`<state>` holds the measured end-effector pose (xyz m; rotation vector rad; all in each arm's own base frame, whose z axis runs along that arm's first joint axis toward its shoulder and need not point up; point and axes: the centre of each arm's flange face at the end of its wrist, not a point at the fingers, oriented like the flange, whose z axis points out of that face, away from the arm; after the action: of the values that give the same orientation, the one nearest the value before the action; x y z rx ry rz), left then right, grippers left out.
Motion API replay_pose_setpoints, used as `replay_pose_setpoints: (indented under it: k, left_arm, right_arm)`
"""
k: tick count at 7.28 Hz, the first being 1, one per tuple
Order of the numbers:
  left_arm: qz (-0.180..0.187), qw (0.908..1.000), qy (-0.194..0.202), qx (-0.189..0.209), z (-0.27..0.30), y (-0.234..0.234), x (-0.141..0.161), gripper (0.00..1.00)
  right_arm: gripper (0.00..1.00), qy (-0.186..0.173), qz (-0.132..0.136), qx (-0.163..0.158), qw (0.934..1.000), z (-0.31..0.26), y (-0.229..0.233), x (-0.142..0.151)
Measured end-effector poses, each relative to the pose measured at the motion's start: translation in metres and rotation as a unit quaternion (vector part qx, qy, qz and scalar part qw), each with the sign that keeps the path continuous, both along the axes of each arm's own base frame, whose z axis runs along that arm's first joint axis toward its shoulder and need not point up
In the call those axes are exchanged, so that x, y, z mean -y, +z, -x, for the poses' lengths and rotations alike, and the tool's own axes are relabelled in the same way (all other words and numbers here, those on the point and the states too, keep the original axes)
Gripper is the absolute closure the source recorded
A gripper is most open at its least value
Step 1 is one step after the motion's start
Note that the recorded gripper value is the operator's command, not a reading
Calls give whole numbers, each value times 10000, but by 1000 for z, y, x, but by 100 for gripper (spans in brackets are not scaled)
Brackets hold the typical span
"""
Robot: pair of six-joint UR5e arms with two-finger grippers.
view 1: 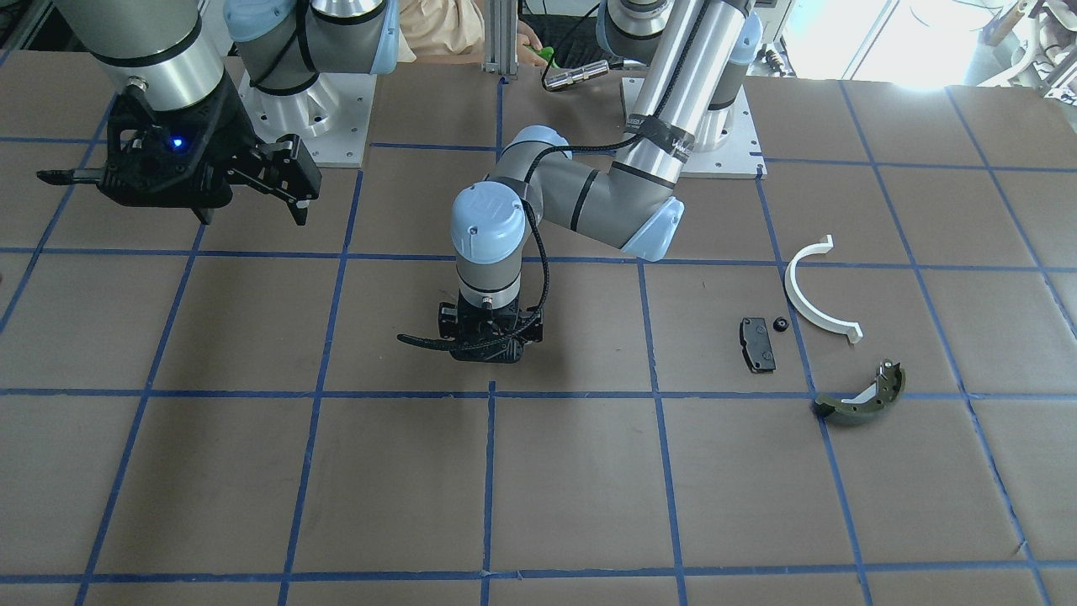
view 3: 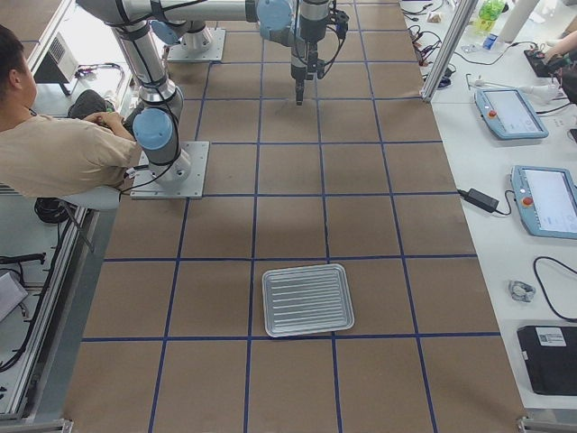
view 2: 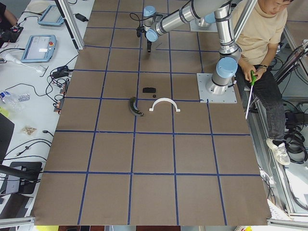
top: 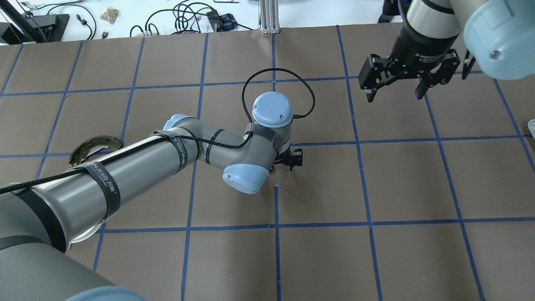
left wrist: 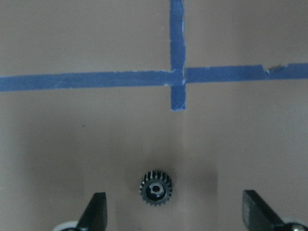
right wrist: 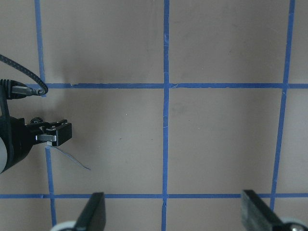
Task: Place bearing gear from tray to pile
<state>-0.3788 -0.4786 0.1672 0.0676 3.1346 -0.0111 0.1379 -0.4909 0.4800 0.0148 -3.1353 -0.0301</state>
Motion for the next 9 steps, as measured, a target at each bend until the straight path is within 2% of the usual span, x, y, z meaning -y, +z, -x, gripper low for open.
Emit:
replay_pose_setpoints:
  k: [4, 8, 9]
  left_arm:
    - [70, 10000, -2, -27, -1, 7, -2, 32]
    - [50, 10000, 66, -3, -2, 6, -7, 33]
    - [40, 10000, 69, 0, -2, 5, -7, 37]
  right_arm:
    - [0, 7, -31, 1, 10000, -1, -6, -7]
    - [0, 13, -22, 0, 10000, 0, -6, -9]
    - [0, 13, -28, -1, 10000, 0, -6, -9]
